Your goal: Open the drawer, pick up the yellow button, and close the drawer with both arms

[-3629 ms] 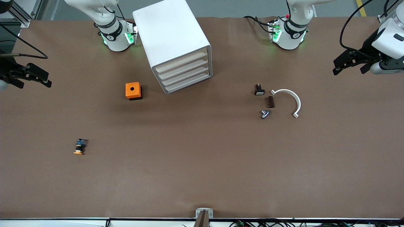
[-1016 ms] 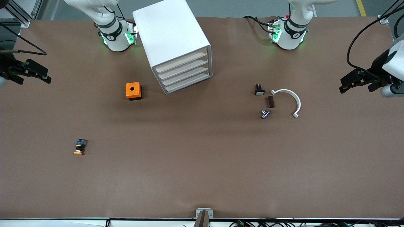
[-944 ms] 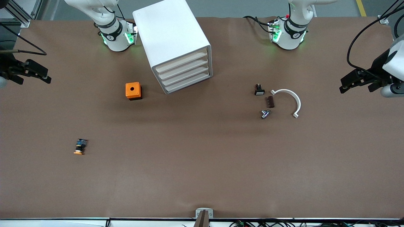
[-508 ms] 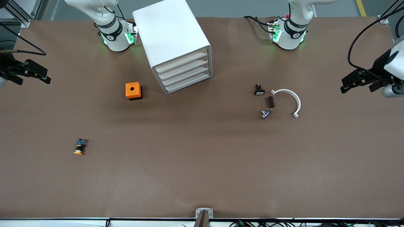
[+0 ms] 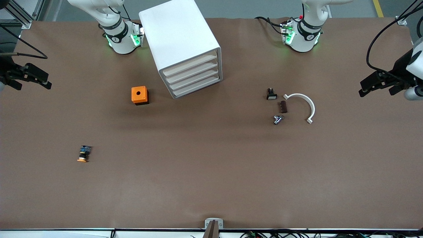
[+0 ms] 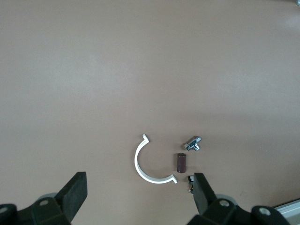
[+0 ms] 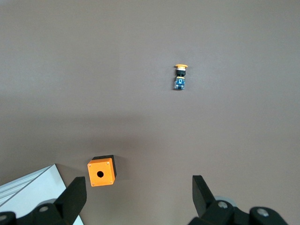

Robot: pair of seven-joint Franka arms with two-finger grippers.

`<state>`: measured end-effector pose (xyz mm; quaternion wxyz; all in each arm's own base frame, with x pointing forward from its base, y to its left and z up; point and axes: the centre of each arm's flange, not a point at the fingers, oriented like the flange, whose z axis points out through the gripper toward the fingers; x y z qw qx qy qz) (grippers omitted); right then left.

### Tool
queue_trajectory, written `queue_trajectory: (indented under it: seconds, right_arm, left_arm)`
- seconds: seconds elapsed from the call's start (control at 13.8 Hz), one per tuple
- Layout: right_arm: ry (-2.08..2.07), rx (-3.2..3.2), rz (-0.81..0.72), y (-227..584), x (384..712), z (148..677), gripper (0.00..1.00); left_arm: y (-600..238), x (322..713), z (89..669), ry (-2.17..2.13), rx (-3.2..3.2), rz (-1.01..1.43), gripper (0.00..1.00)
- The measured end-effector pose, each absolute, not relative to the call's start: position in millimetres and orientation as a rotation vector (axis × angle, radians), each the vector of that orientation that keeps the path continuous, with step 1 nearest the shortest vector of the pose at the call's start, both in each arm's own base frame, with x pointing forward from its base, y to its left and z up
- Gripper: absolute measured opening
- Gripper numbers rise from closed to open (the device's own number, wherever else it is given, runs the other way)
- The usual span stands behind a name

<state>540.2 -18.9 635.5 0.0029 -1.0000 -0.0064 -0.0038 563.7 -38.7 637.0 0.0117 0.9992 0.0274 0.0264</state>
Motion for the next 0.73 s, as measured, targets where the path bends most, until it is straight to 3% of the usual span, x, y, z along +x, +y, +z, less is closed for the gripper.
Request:
queue_trajectory:
  seconds: [0.73]
  right_arm:
    - [-0.023, -3.148, -0.027, -19.3, 541.2, 636.5, 1.0]
  left_arm:
    - [-37.1, 563.5, 638.2, 0.09, 3.115, 0.085, 1.0]
